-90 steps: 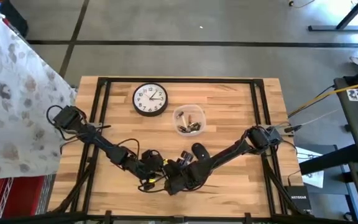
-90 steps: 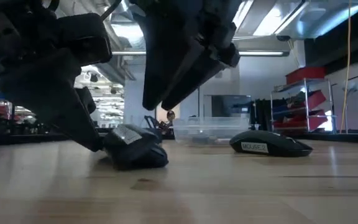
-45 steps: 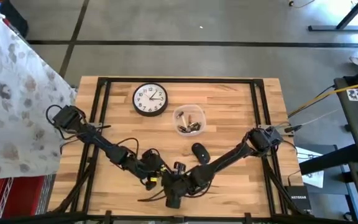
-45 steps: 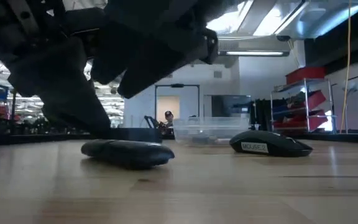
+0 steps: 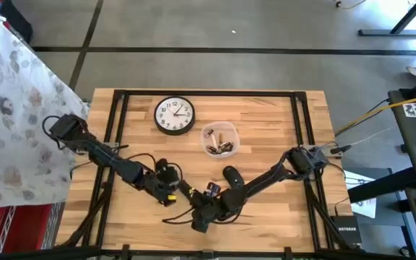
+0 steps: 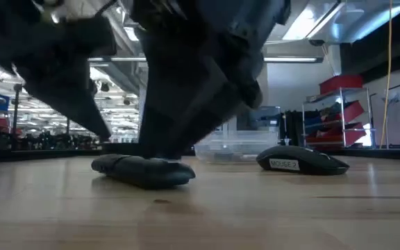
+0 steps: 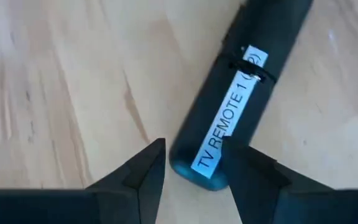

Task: Insert battery
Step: Close the remote control battery cover

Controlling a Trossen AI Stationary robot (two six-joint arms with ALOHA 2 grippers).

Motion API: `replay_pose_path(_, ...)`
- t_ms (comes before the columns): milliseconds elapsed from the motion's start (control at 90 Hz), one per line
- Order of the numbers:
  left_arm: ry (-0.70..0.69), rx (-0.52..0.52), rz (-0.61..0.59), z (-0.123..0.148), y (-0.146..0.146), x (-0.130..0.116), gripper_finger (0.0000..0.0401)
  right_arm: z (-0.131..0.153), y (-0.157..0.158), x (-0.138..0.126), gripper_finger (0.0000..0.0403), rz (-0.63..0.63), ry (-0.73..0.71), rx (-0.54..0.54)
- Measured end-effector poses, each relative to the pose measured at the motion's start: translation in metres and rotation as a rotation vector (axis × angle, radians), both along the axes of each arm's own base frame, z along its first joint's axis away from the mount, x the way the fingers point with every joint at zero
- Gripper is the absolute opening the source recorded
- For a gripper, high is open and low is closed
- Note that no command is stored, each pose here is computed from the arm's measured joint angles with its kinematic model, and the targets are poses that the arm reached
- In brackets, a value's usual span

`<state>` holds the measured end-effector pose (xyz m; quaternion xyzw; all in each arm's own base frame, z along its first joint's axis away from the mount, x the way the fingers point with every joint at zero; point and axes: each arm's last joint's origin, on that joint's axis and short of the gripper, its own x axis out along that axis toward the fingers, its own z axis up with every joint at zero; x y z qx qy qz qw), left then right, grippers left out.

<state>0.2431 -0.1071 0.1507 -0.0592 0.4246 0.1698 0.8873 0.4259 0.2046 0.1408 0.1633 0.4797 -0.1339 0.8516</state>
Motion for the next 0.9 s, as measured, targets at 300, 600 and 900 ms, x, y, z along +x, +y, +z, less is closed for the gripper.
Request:
replay_pose_path(300, 0.055, 0.011, -0.066, -0.034, 0.017, 0.011, 0.0095, -0.001, -0.010, 0.007, 0.0147, -0.015, -0.026, 0.029)
replay_pose_path(600, 0.013, -0.018, -0.072, -0.041, 0.010, 0.011, 0.0095, -0.013, -0.031, 0.026, 0.0147, -0.034, -0.092, 0.000)
replay_pose_path(900, -0.004, 0.023, -0.048, -0.039, 0.001, 0.005, 0.0095, 0.003, -0.015, 0.020, 0.0147, 0.000, -0.144, -0.150)
